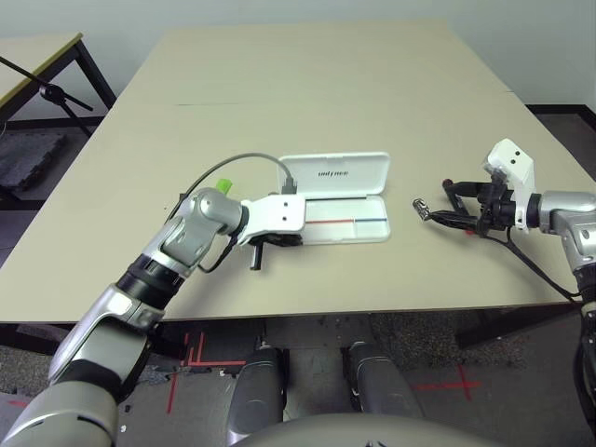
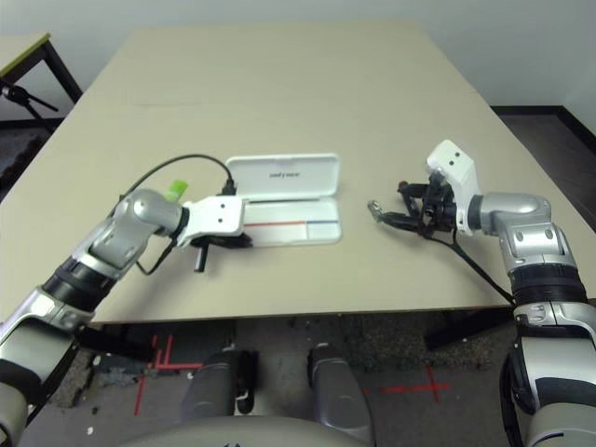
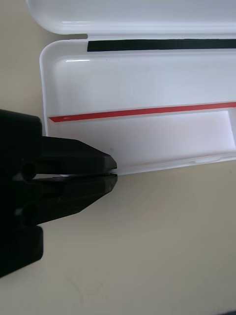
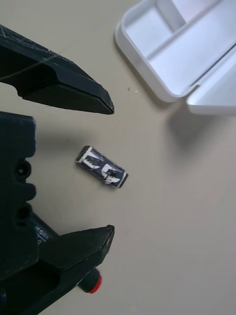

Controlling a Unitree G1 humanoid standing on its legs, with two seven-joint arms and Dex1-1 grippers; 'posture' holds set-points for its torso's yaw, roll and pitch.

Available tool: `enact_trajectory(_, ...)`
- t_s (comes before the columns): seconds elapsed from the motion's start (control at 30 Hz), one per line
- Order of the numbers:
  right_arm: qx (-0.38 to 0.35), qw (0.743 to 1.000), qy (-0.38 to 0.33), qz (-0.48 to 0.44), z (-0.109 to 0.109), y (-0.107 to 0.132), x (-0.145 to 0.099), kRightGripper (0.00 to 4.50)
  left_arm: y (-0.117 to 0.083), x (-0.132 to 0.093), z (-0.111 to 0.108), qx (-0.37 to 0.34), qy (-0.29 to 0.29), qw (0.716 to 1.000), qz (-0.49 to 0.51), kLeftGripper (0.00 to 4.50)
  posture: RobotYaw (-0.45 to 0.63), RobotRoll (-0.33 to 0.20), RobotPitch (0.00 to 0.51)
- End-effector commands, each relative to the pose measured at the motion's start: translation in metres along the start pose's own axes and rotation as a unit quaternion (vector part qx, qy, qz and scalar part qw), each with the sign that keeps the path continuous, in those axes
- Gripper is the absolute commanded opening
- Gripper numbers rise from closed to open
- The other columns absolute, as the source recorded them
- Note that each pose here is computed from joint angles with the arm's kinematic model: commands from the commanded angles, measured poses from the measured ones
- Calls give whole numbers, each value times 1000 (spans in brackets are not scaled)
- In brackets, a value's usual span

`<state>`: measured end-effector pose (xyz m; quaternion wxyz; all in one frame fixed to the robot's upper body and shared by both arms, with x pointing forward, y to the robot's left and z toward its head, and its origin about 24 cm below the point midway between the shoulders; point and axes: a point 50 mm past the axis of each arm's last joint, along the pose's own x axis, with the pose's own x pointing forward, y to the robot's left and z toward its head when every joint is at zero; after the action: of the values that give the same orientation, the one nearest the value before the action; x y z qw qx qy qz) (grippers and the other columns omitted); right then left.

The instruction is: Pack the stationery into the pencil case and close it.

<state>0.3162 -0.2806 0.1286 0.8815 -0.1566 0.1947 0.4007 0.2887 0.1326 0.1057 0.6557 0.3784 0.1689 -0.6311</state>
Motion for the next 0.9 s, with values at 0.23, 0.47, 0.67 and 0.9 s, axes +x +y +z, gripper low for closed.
enact_trajectory(0.23,-7,1000,8,6,1,-2,6,4500,-6,-2,-2,-14,-6,1000,8,19,-12,0,81)
enact_trajectory(0.47,-11,1000,9,8,1,-2,7,4500,-11,1,-4,-27,-4,1000,8,19,-7,0,79)
enact_trajectory(0.67,-13,1000,8,8,1,-2,9,4500,-11,1,-6,-31,-3,999,13,19,-7,0,76)
enact_trajectory(0.9,-15,1000,4,12,0,0,12,4500,-10,-3,-7,-26,1,1000,15,1068,-6,0,76)
